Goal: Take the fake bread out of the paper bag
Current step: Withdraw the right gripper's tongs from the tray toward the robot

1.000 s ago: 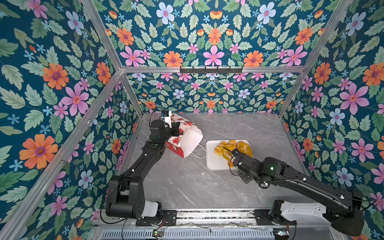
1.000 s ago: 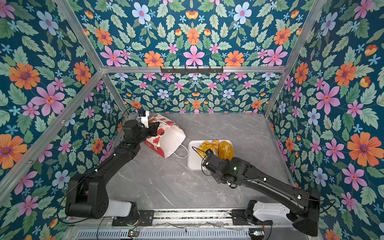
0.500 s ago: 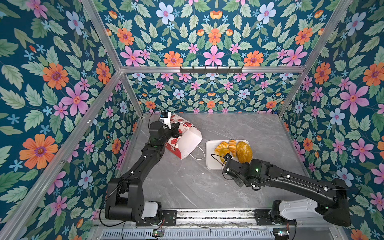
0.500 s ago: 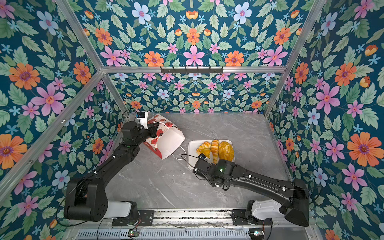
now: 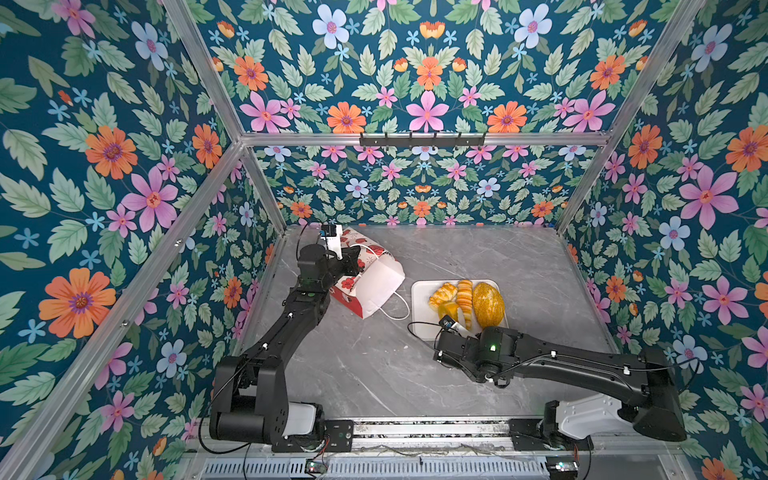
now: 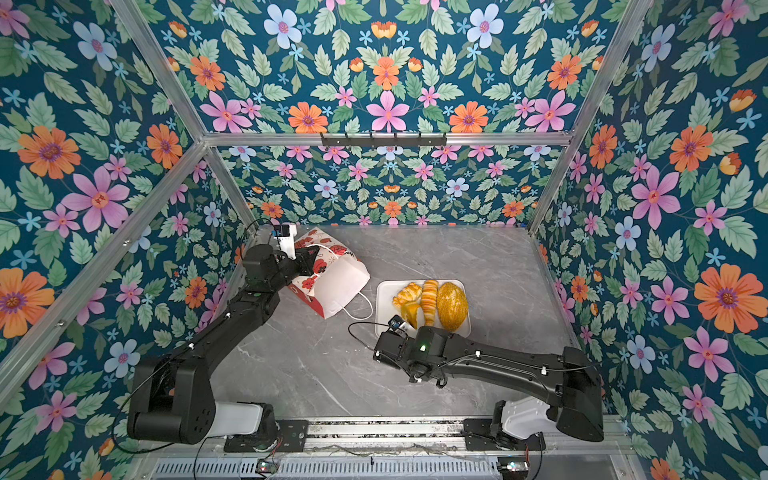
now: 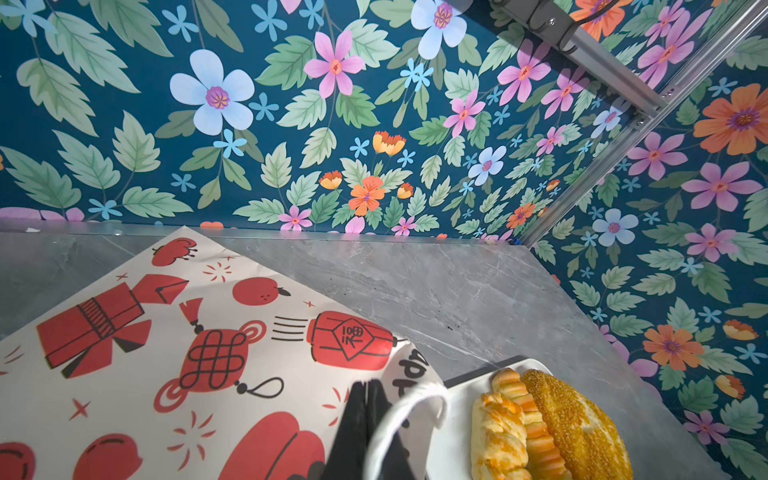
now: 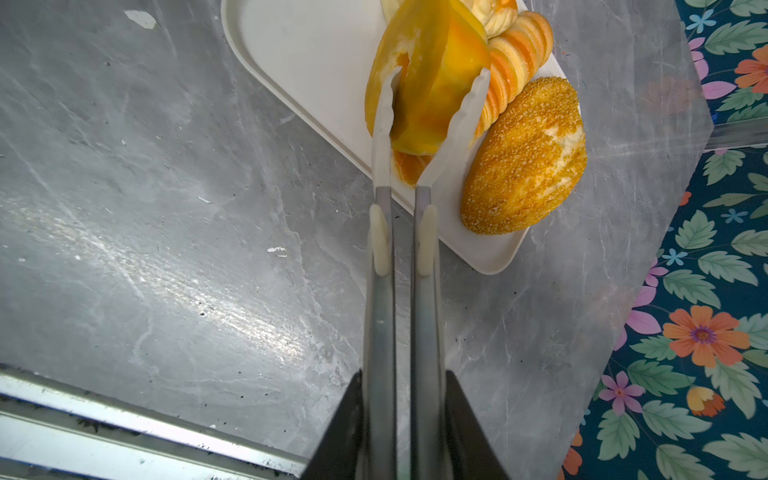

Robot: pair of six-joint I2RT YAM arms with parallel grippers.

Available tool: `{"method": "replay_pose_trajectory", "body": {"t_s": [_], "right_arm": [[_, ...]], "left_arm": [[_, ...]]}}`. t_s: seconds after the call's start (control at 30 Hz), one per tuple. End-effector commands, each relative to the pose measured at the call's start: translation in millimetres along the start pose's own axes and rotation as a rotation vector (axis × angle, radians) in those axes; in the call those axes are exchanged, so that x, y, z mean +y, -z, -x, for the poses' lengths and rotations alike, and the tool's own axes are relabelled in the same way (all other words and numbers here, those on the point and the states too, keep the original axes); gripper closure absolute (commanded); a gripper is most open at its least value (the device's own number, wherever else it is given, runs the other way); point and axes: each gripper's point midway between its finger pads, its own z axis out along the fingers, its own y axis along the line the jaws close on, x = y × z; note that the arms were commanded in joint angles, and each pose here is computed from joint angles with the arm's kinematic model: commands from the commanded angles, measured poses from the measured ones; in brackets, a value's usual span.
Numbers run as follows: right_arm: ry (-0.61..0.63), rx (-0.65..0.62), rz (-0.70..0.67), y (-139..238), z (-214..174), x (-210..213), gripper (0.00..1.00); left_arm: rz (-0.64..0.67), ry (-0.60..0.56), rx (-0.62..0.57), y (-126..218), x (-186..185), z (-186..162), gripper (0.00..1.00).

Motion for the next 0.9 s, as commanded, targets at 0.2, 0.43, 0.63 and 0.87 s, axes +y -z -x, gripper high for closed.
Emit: {"method": "replay_pose_trajectory", "body": {"t_s": [0.2,0.43,0.63,0.87], "right_arm": [[0.014,0.039,-0.061,-4.2,-0.8,12.4,0.93],[-0.029,-0.007,0.019,4.1,7.7,27.8,0.9],[-0.063,-0.05,0.105,13.2,16.6,41.5,0.88],[-0.063,-0.043,0.054,6.8,13.6,37.6,0.9]], "left_arm": [[-0.028,-0.01,-0.03,1.1,-5.5,8.5,1.0],[-0.034,-0.005,-0.03,1.0,-6.1,7.1,1.0],[-0.036,-0.005,-0.031,1.1,-6.2,6.6,1.0],[-0.043,0.0,-0.028,-0.2,-6.4,4.1,1.0]]}}
